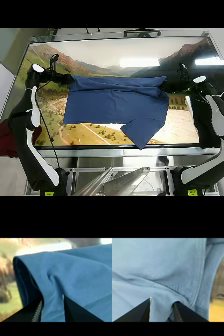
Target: Fold the shirts.
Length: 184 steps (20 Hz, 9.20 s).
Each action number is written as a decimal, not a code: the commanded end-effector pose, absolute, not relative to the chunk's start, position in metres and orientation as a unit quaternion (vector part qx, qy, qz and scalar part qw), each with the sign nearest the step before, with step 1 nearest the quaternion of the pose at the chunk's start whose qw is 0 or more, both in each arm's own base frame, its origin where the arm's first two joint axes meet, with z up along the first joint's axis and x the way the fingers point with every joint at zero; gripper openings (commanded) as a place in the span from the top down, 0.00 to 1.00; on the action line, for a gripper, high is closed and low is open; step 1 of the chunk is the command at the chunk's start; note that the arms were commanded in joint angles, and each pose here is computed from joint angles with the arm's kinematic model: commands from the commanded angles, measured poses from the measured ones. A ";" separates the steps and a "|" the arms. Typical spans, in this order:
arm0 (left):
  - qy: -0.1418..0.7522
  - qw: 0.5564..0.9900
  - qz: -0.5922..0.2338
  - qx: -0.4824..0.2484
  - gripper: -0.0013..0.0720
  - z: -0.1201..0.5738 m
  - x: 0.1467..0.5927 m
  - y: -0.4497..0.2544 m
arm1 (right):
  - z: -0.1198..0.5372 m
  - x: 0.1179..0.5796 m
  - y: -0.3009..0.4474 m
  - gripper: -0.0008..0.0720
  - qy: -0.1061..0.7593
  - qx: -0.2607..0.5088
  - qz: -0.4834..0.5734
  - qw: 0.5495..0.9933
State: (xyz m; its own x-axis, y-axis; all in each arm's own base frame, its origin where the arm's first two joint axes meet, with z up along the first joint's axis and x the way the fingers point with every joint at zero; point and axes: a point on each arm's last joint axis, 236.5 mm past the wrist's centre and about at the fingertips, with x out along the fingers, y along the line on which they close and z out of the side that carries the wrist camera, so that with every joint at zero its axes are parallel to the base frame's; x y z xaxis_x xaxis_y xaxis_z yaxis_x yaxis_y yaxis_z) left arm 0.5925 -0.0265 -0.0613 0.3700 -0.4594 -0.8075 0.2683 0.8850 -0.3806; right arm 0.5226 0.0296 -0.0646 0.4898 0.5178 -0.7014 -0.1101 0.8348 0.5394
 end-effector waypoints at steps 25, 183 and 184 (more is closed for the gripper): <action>0.660 0.709 -0.093 -0.232 0.60 -0.088 0.376 0.024 | -0.112 0.236 0.090 0.54 0.616 0.398 0.024 0.680; 0.301 0.704 -0.593 -0.249 0.95 0.296 0.359 -0.200 | -0.080 0.456 0.164 0.03 0.650 0.289 0.160 0.685; 0.300 0.702 -0.598 -0.245 0.95 0.296 0.357 -0.204 | -0.085 0.458 0.179 0.03 0.646 0.305 0.179 0.676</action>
